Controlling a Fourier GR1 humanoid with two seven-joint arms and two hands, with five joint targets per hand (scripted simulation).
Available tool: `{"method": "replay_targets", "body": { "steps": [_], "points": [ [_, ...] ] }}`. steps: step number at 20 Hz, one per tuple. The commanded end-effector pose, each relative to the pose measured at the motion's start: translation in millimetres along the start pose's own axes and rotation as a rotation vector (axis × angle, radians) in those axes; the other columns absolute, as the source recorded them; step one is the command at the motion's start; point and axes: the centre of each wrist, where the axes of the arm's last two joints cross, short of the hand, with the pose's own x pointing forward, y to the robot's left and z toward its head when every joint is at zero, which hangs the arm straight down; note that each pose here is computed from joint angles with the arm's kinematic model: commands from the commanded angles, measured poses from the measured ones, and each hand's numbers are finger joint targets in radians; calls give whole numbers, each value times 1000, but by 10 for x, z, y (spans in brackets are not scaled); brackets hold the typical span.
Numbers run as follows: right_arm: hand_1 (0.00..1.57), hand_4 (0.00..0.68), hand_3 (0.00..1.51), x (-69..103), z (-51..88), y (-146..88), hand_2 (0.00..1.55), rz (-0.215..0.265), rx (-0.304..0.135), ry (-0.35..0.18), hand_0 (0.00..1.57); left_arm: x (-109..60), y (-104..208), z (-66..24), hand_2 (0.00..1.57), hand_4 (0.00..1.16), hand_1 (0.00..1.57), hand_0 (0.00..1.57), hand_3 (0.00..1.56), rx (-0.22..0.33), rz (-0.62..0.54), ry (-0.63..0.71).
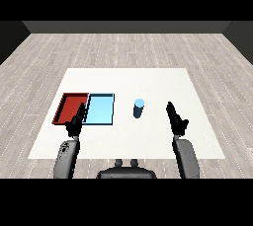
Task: Pick the blue can and put it in the blue box
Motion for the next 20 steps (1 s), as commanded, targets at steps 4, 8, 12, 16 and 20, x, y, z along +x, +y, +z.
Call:
{"method": "replay_targets", "body": {
  "steps": [4, 8, 12, 16, 20],
  "points": [
    [0, 0, 0, 60, -430, 63, 0, 29, 0, 20, 0, -28, -70, 1, 0, 0, 0, 0, 0, -31, 8, 43],
    [0, 0, 0, 299, -559, 210, 0, -183, 77, -252, 0, 378, -169, -128, 0, 0, 0, 0, 0, 14, 172, -353],
    [0, 0, 0, 88, -478, 190, 0, -204, 91, -287, 0, 68, -187, -51, 0, 0, 0, 0, 0, -3, 213, -395],
    [0, 0, 0, 72, -586, 211, 0, -203, 97, -295, 0, 21, -152, -42, 0, 0, 0, 0, 0, -7, 192, -417],
    [0, 0, 0, 169, -500, 85, 0, -229, 122, -275, 0, 138, -137, 106, 0, 0, 0, 0, 0, -6, 224, -396]
  ]
}}
